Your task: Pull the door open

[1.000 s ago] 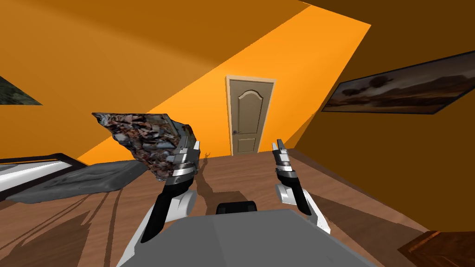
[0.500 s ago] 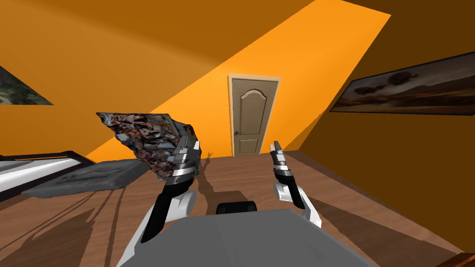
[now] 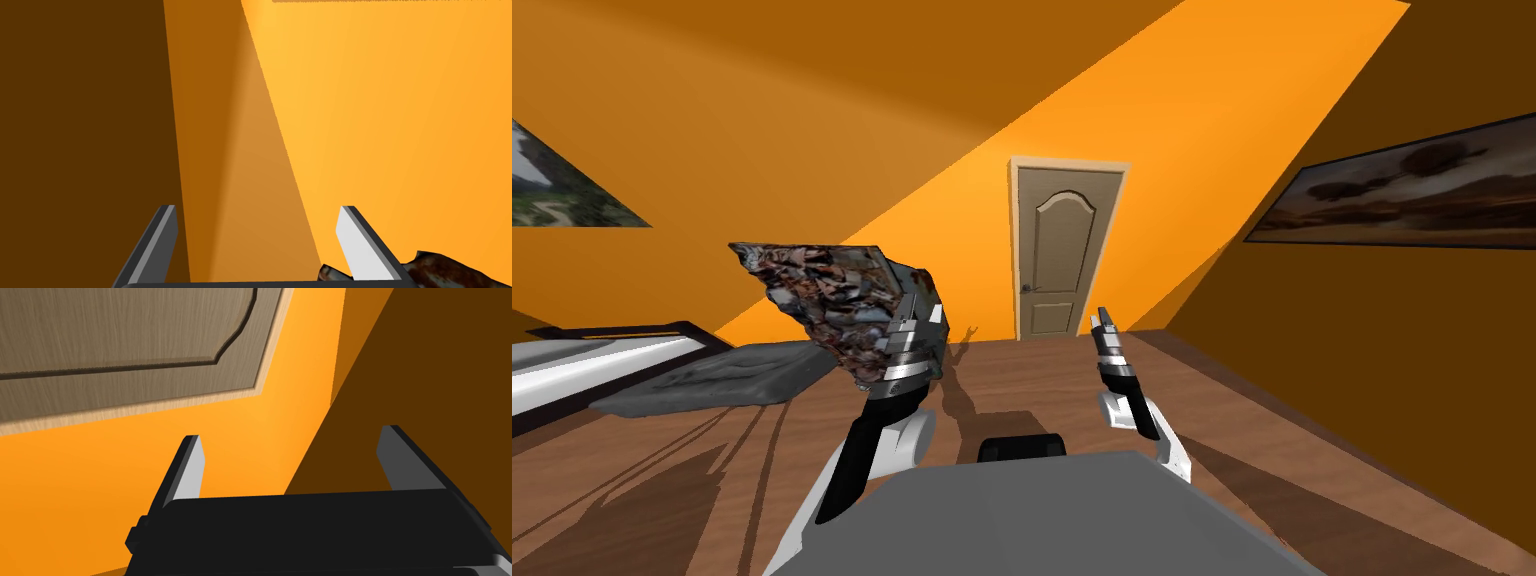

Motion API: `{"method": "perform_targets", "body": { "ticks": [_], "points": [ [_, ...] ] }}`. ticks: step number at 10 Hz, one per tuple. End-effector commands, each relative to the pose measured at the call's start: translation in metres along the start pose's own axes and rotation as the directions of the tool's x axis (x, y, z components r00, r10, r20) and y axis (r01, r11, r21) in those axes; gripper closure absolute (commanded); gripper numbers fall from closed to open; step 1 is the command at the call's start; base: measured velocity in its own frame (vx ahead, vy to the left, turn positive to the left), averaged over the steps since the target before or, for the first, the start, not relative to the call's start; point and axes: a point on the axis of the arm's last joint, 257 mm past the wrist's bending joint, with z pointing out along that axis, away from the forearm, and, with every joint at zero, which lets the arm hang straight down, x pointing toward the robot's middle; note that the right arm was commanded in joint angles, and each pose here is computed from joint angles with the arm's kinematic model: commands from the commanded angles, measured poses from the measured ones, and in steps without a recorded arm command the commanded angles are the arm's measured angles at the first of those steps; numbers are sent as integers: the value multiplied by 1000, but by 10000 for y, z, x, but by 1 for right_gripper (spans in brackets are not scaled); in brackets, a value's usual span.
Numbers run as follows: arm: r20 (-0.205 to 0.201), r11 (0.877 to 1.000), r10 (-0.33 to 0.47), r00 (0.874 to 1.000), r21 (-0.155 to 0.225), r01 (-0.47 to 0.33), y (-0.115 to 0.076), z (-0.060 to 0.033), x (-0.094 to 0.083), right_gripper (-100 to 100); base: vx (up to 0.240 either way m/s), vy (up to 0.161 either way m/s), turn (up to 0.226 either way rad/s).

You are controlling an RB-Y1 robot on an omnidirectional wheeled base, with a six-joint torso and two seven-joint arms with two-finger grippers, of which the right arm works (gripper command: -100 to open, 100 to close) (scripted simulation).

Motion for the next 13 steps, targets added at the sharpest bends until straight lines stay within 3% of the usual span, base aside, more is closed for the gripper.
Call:
{"method": "perform_targets", "body": {
  "ticks": [1,13],
  "points": [
    [-3,1000,10,1000,19,-10,-125,-6,29,-100,93,14,63],
    [-3,983,69,998,172,-67,-1101,-98,115,-100,96,14,70]
  ]
}}
